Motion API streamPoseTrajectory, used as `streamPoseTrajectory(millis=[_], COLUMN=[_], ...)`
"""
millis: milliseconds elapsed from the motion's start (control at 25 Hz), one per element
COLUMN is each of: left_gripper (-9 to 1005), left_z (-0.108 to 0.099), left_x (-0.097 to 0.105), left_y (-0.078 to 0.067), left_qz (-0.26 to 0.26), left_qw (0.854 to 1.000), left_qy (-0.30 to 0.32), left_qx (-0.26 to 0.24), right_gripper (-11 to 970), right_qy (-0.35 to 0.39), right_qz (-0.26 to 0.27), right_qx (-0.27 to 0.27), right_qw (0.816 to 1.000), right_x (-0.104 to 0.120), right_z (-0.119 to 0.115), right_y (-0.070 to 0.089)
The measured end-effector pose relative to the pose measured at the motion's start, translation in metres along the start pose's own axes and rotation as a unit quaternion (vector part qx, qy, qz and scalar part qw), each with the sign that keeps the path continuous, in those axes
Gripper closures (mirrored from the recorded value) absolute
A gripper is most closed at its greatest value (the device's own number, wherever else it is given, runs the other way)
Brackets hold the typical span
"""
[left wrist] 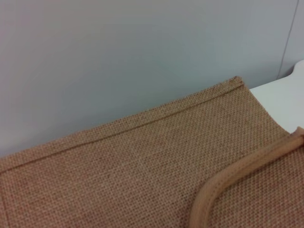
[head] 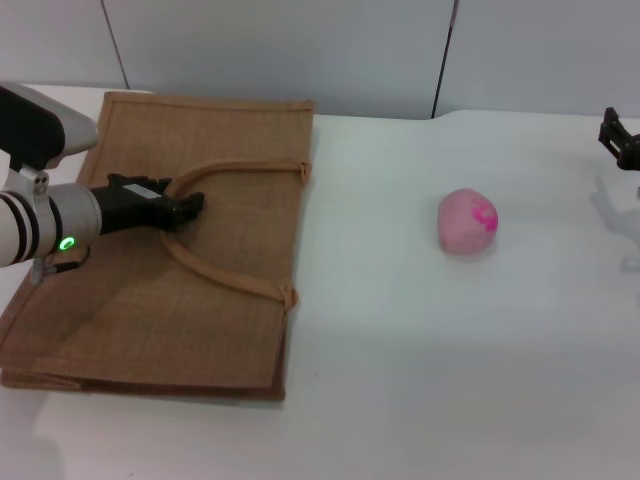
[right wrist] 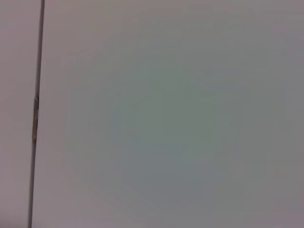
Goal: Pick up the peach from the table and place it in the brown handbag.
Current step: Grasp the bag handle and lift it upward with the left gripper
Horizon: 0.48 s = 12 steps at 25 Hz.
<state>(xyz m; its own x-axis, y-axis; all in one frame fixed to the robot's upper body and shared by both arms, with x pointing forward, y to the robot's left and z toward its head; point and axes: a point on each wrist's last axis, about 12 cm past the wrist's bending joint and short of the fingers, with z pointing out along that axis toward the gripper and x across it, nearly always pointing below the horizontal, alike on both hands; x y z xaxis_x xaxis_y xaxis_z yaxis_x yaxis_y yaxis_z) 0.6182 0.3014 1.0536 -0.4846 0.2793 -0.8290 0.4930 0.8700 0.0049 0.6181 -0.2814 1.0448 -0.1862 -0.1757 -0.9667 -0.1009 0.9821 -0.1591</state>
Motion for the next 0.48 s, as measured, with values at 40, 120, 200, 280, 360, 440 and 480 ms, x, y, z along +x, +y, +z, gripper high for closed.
streamPoseTrajectory(millis=[40, 120, 200, 280, 360, 440, 480], left_gripper=[506, 506, 506, 506, 506, 506, 507], left_z=[0.0000, 0.0001, 0.0001, 0.0002, 0.0000, 0.0001, 0.0003], left_x=[-0.0001, -0.0002, -0.0002, -0.0003, 0.0007, 0.0018, 0.0024], left_y=[0.0000, 0.0000, -0.0002, -0.0002, -0.0003, -0.0004, -0.0005], left_qz=[0.000, 0.000, 0.000, 0.000, -0.001, -0.001, -0.002], left_qw=[1.000, 1.000, 1.000, 1.000, 1.000, 1.000, 1.000], left_qy=[0.000, 0.000, 0.000, 0.000, 0.000, 0.002, 0.003], left_qx=[0.000, 0.000, 0.000, 0.000, 0.000, -0.001, -0.002], right_gripper=[170, 170, 170, 170, 170, 170, 170], right_qy=[0.000, 0.000, 0.001, 0.000, 0.000, 0.000, 0.000], right_qz=[0.000, 0.000, 0.000, 0.000, 0.000, 0.000, 0.000], right_qx=[0.000, 0.000, 0.000, 0.000, 0.000, 0.000, 0.000], right_qw=[1.000, 1.000, 1.000, 1.000, 1.000, 1.000, 1.000], right_x=[0.0001, 0.0002, 0.0003, 0.0002, 0.0001, 0.0000, 0.0000], right_z=[0.0000, -0.0001, -0.0001, -0.0001, 0.0000, 0.0000, 0.0000], right_y=[0.0000, -0.0002, -0.0002, -0.0001, -0.0001, 0.0000, 0.0001])
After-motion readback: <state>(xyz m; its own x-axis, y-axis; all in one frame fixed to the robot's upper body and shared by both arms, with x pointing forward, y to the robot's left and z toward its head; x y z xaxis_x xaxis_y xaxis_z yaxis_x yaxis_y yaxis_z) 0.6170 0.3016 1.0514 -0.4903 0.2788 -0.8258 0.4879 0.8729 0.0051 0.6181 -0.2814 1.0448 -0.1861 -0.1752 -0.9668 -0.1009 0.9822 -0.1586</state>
